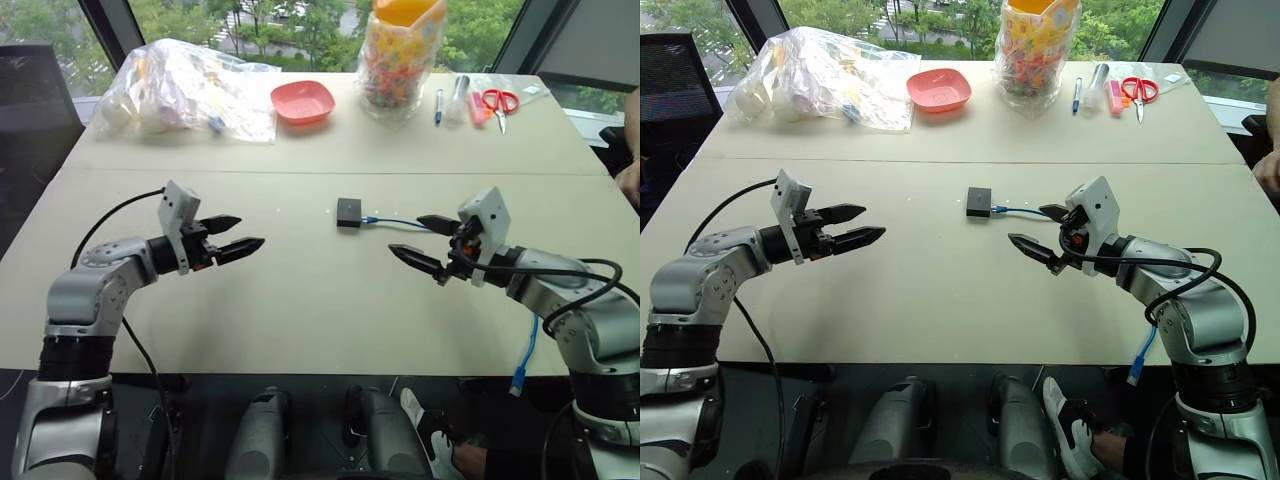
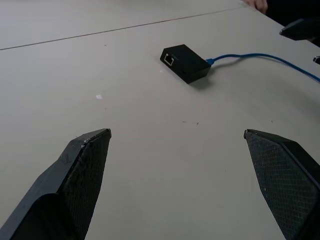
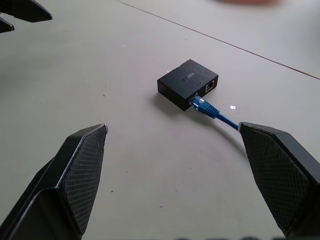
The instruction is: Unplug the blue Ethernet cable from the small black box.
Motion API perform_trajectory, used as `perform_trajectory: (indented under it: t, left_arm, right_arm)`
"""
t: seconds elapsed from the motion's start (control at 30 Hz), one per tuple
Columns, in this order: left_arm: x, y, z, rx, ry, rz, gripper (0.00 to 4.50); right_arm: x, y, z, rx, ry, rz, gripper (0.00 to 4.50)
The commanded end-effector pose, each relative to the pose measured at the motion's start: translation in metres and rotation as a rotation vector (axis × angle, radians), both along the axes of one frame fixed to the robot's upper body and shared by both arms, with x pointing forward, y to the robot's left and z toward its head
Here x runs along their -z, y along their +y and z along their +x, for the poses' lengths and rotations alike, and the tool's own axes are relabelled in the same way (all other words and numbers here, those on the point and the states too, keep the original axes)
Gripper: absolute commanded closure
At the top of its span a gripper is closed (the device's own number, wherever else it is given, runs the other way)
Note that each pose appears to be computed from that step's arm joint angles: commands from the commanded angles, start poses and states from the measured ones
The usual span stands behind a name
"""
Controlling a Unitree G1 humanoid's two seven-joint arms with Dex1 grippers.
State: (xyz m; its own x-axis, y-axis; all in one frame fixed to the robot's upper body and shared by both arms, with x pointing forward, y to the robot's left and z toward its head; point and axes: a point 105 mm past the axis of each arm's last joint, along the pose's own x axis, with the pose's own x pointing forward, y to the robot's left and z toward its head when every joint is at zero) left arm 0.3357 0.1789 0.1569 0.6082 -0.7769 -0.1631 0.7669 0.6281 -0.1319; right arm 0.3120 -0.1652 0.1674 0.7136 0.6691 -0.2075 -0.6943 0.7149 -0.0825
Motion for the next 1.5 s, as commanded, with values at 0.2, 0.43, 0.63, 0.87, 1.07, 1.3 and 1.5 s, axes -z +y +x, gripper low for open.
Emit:
perform_trajectory:
  t: [0.2, 0.43, 0.63, 0.87, 1.07, 1.3, 1.5]
  left_arm:
    - [-0.007, -0.006, 0.000, 0.034, -0.041, 0.021, 0.03]
    - [-0.006, -0.005, 0.001, 0.026, -0.046, 0.026, 0.03]
    - [-0.008, -0.005, 0.013, 0.040, -0.076, 0.046, 0.03]
    - [-0.021, -0.014, 0.015, 0.218, -0.092, 0.124, 0.03]
    - [-0.039, -0.006, 0.005, 0.271, -0.097, 0.163, 0.03]
    - [-0.032, -0.005, -0.009, 0.200, -0.103, 0.139, 0.00]
    - [-0.021, 0.001, -0.016, 0.121, -0.078, 0.130, 0.00]
  right_arm:
    - [-0.006, -0.001, 0.003, 0.000, -0.046, -0.010, 0.11]
    - [-0.004, 0.001, 0.004, -0.009, -0.046, -0.025, 0.11]
    - [-0.002, 0.005, 0.010, -0.033, -0.048, -0.045, 0.11]
    - [0.008, 0.014, 0.053, -0.056, -0.057, -0.125, 0.11]
    - [0.024, 0.025, 0.107, -0.059, -0.002, -0.166, 0.11]
    - [0.066, 0.043, 0.108, -0.256, 0.152, -0.362, 1.41]
    - [0.057, 0.054, 0.118, -0.253, 0.056, -0.436, 4.47]
